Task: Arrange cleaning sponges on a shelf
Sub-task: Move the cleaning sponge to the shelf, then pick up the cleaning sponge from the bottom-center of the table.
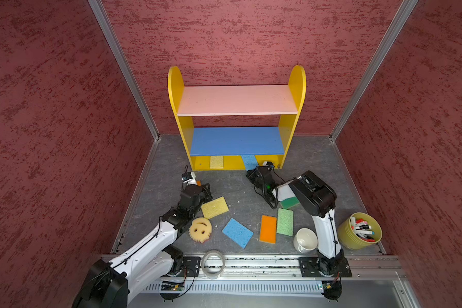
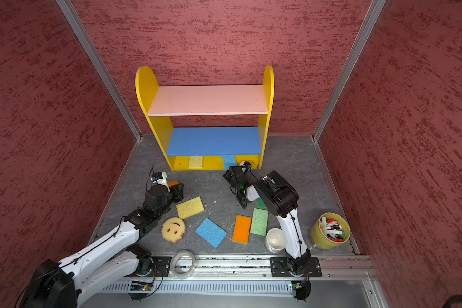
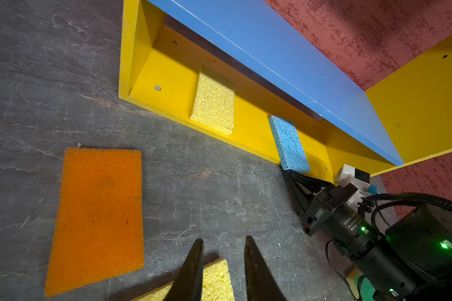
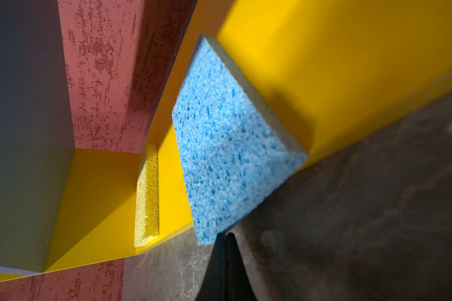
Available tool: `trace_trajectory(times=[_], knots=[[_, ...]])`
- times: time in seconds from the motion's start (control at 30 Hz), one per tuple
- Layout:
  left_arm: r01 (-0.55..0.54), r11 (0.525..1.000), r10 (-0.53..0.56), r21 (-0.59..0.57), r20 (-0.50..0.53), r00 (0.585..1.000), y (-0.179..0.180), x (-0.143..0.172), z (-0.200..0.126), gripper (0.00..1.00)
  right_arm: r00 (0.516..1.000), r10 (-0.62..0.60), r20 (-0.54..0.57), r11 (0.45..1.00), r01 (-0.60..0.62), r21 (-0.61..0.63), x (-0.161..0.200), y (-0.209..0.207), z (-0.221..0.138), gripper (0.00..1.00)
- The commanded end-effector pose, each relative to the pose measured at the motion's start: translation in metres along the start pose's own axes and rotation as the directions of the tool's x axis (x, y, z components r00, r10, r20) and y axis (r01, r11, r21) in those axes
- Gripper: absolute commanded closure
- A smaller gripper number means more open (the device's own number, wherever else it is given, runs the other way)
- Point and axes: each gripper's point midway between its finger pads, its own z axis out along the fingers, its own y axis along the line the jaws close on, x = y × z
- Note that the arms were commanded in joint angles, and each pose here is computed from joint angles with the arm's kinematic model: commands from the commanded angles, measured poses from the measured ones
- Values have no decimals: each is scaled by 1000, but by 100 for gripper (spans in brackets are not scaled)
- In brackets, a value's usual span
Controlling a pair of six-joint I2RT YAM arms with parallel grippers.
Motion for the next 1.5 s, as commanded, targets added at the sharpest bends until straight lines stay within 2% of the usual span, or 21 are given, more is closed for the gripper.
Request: trace_trajectory(times=[0.0, 0.27, 0.5, 0.63, 0.7, 0.97, 1.1, 1.17, 1.23, 1.37, 1.47], knots=[[-13, 1000, 13, -17, 14, 1000, 4, -4, -1, 72, 1000, 17, 3, 1000, -17, 16, 0, 0, 12, 100], [-6, 1000, 6, -24, 10, 1000, 8, -3, 0, 72, 1000, 6, 17, 1000, -6, -8, -3, 11, 21, 100], [-6, 1000, 6, -15, 3, 1000, 6, -4, 0, 71, 1000, -4, -7, 1000, 4, -29, -1, 12, -8, 100], [-5, 1000, 5, -13, 0, 1000, 3, -7, -4, 60, 999, -34, -35, 999, 33, -27, 1, 8, -40, 100], [-4, 1000, 4, -26, -5, 1000, 4, -8, -6, 53, 994, -86, -67, 996, 85, -19, 5, 8, -54, 100], [-33, 995, 26, -97, -69, 997, 12, -8, -22, 39, 946, -256, -196, 964, 265, 19, 20, -3, -90, 100], [-18, 994, 5, -108, -119, 993, 17, 1, -33, 27, 883, -409, -232, 900, 432, 55, 22, -4, -107, 100], [-10, 994, -6, -108, -148, 989, 19, 8, -37, 18, 834, -494, -247, 853, 519, 45, 26, 3, -114, 100], [0, 993, -20, -116, -174, 985, 23, 15, -40, 3, 771, -579, -266, 800, 600, 1, 35, 14, -120, 99], [8, 992, -37, -129, -224, 974, 30, 29, -44, 1, 633, -701, -330, 703, 691, -167, 63, 32, -129, 79], [20, 990, -55, -140, -245, 968, 33, 34, -46, 1, 544, -755, -366, 640, 731, -235, 77, 33, -139, 64]])
